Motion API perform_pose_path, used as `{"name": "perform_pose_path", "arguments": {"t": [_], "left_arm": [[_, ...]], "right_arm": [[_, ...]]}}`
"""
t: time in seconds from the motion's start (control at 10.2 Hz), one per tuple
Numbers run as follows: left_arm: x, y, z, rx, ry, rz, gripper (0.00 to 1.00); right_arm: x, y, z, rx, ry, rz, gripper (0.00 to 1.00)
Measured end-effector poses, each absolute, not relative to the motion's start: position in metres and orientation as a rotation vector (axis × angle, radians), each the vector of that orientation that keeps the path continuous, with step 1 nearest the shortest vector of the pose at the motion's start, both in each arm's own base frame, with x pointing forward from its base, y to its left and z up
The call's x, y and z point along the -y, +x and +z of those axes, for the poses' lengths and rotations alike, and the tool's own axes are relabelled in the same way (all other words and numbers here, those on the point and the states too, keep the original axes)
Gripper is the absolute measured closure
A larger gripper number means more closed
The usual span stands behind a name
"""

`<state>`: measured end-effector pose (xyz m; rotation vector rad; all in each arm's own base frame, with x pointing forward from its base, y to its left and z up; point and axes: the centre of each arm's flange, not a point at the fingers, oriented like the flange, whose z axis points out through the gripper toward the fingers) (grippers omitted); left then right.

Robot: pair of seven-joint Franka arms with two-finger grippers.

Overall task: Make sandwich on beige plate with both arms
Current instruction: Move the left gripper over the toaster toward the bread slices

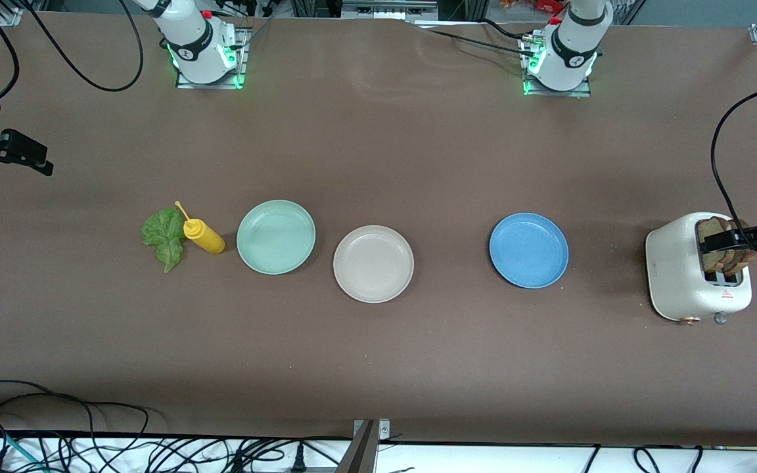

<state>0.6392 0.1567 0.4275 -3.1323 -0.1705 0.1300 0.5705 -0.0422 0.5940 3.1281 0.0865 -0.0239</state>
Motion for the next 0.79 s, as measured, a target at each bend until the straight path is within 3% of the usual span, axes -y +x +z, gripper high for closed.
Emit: {"name": "perform_pose_path", "arguments": {"t": [0.79], "left_arm": [[-0.162,0.632,0.396,0.114,-3.121,0.129,0.00]], "right_arm": [[0.042,0.571,0.594,-0.086,3.128,-0.024,0.00]]}}
